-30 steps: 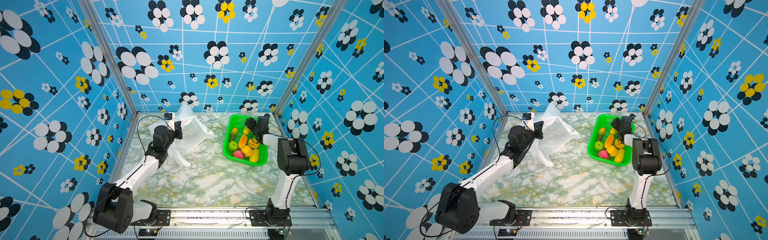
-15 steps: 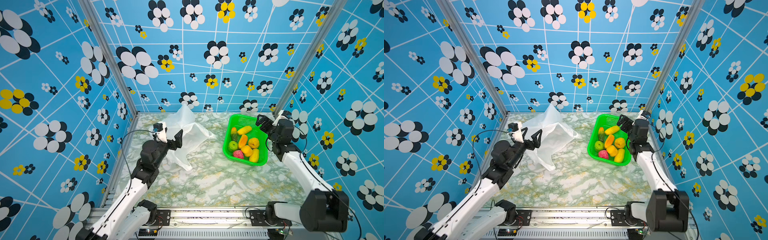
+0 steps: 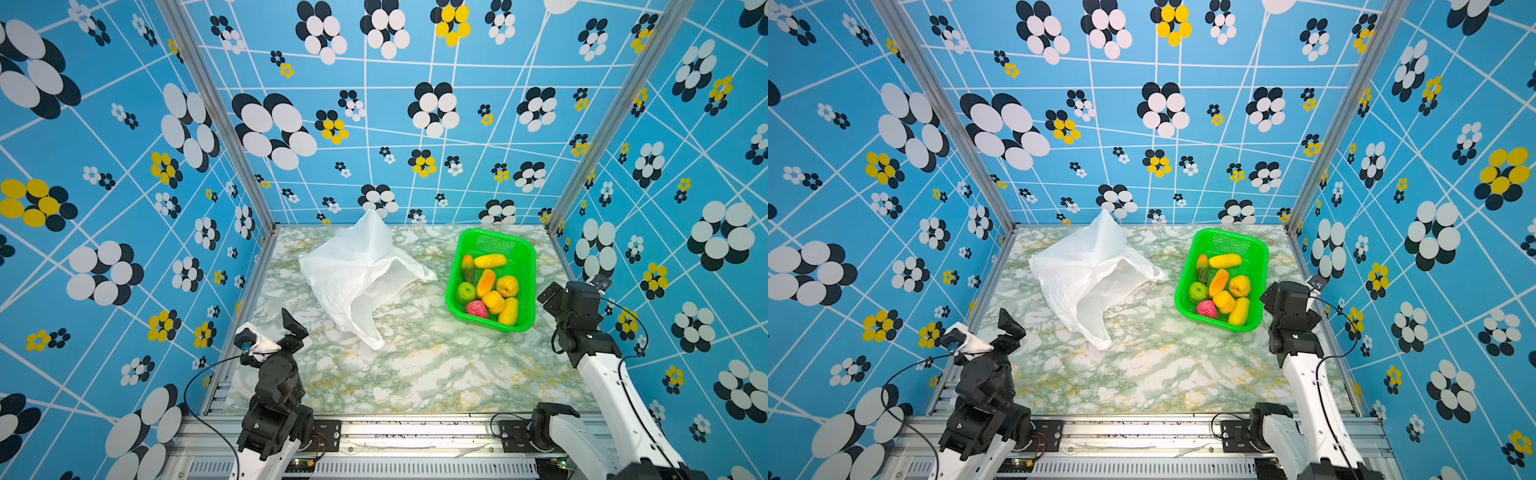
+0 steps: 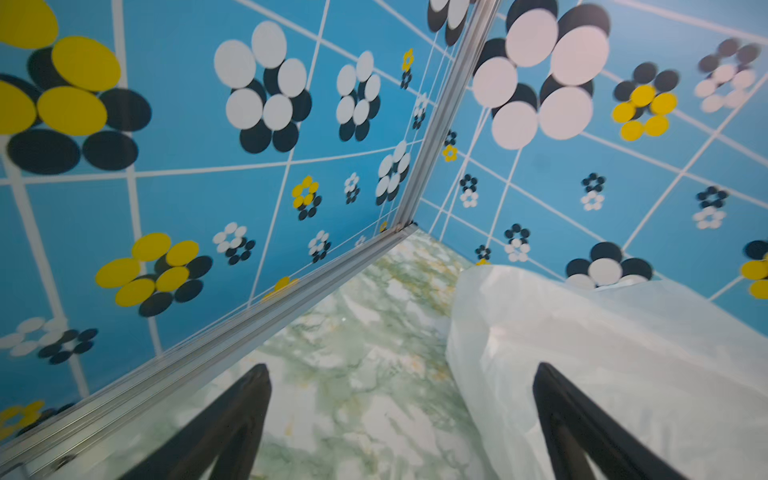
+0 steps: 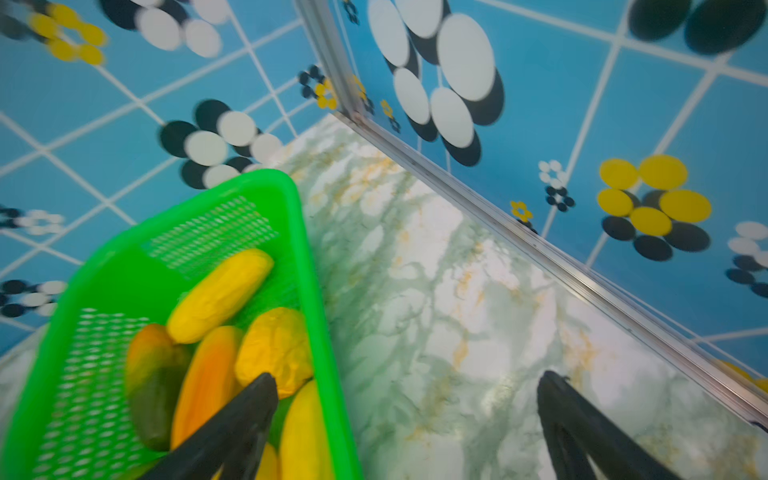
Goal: Untie the knot of the plastic bag and take out the fruit
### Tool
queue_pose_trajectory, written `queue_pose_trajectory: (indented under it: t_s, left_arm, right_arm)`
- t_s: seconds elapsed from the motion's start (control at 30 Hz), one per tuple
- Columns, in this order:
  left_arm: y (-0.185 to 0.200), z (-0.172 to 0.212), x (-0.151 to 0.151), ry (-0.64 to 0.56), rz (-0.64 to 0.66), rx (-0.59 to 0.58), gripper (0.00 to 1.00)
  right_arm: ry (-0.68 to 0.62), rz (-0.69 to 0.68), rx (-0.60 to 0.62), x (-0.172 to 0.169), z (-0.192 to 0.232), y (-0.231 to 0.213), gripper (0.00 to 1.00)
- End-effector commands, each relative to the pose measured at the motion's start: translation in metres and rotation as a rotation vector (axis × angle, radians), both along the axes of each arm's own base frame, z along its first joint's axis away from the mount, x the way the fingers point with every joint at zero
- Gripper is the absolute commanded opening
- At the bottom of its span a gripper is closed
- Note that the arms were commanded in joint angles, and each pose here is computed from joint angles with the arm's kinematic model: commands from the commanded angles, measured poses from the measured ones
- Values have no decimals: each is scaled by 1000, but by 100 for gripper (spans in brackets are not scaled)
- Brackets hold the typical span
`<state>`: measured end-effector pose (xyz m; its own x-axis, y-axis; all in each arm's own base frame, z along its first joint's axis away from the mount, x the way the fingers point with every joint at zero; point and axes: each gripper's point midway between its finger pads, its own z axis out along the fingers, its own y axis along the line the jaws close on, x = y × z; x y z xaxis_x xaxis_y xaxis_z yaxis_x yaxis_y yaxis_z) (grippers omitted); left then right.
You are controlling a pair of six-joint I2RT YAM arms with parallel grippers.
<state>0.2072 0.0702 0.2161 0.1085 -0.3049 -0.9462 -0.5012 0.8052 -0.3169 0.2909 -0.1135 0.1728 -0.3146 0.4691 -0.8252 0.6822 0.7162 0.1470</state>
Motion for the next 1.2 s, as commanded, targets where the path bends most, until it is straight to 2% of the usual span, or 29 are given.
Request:
queue_pose_trajectory:
  t_s: [0.0, 0.2, 0.37, 0.4, 0.5, 0.57, 0.63, 0.73, 0.87, 0.93, 1.0, 1.07, 1.17]
  left_arm:
    - [12, -10, 3, 60, 98, 48, 99]
    - [16, -24, 34, 130, 118, 111, 99]
    - [32, -53, 58, 251, 168, 53, 99]
    - [34, -58, 63, 270, 172, 45, 99]
    - [37, -74, 84, 328, 154, 47, 99]
    - [38, -86, 97, 402, 148, 69, 99]
    - [34, -96, 110, 445, 117, 75, 99]
    - [19, -96, 128, 407, 22, 84, 99]
    - [9, -93, 132, 339, -41, 83, 99]
    - [6, -93, 135, 337, -67, 88, 99]
    - [2, -93, 139, 344, -89, 92, 99]
    - [-1, -95, 144, 362, -110, 98, 99]
    - [-7, -95, 153, 386, -141, 127, 99]
  right_arm:
    - [152, -86, -11, -12, -40, -20, 99]
    - [232, -35, -1, 33, -75, -23, 99]
    - [242, 177, 90, 89, -109, 7, 99]
    - [242, 215, 73, 98, -110, 14, 99]
    - [250, 352, -77, 118, -102, 43, 99]
    - [264, 376, -151, 121, -96, 52, 99]
    - [250, 391, -163, 120, -95, 56, 99]
    - [159, 493, -187, 119, -86, 78, 99]
    - [19, 536, -261, 110, -69, 87, 99]
    - [-40, 501, -301, 104, -60, 81, 99]
    - [-94, 535, -301, 103, -62, 87, 99]
    - [-146, 660, -289, 110, -71, 107, 99]
    - [-171, 618, -258, 106, -78, 95, 99]
